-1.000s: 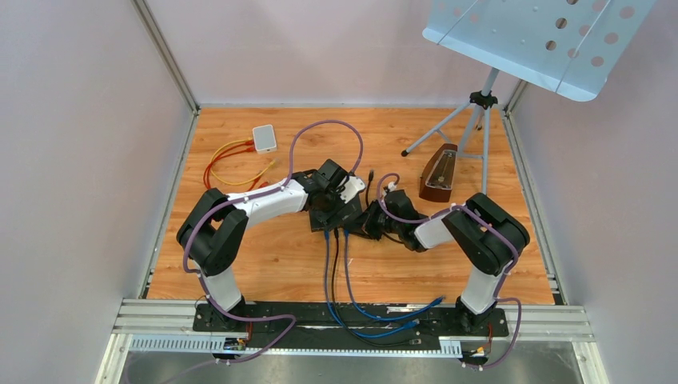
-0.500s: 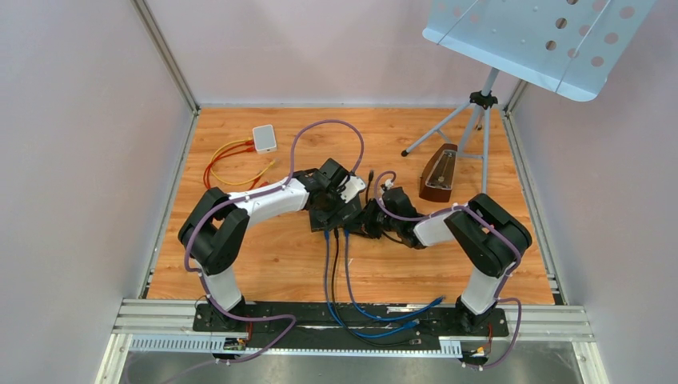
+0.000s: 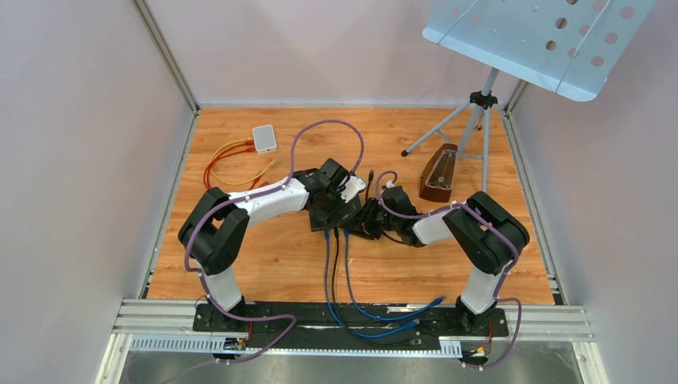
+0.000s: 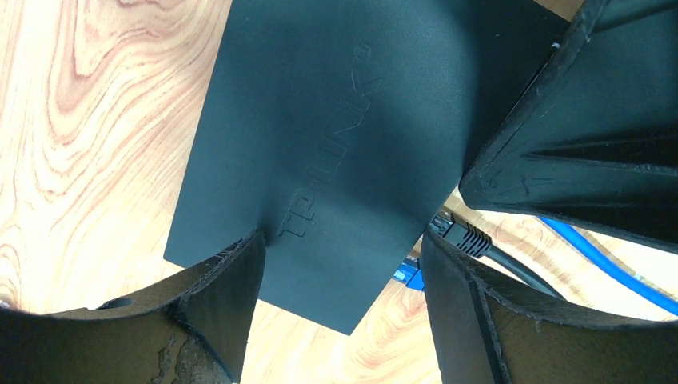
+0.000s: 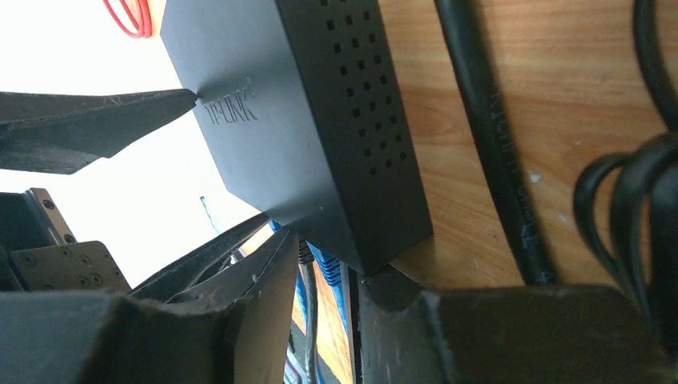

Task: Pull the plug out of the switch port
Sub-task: Pull the connector from the switch port.

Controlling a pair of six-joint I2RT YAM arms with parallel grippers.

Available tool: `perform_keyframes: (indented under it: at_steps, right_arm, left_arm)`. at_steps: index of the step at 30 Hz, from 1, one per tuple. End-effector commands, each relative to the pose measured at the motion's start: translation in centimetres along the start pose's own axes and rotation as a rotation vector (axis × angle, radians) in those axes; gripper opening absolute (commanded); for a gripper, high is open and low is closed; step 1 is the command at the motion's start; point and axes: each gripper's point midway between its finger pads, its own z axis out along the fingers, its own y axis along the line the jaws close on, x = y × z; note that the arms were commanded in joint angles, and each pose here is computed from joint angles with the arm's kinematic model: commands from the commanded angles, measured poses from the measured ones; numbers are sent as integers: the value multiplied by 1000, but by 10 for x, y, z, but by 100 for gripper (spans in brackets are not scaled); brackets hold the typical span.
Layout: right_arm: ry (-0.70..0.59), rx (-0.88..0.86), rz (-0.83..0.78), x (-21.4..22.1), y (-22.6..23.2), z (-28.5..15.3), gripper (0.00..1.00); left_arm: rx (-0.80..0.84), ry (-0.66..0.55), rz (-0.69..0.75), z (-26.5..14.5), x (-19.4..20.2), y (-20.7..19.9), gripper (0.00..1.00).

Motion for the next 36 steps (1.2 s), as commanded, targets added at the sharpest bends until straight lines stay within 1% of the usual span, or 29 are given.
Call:
perform_keyframes:
  at_steps: [1, 3, 6, 8, 12, 19, 27, 36]
  right_arm:
    - [-25, 104, 123, -2, -36, 9, 32]
    - [-21, 117, 166, 0, -45, 11, 32]
    - [-41, 88, 200, 2, -48, 8, 30]
    - [-54, 82, 195, 1, -47, 5, 26]
    - [-47, 99, 152, -2, -43, 7, 12]
    - [-31, 100, 112, 0, -43, 6, 0]
    - [-28, 98, 55, 0, -38, 2, 0]
    - [17, 52, -47, 6, -26, -3, 0]
  left_arm:
    - [80, 83, -18, 10, 23, -18, 77]
    - [81, 83, -18, 10, 23, -18, 77]
    - [82, 81, -16, 10, 22, -19, 77]
    - [83, 83, -15, 10, 23, -19, 77]
    - [87, 84, -18, 11, 23, -20, 76]
    - [83, 87, -17, 10, 24, -19, 76]
    - [79, 90, -17, 11, 24, -18, 75]
    - [79, 86, -14, 12, 23, -17, 74]
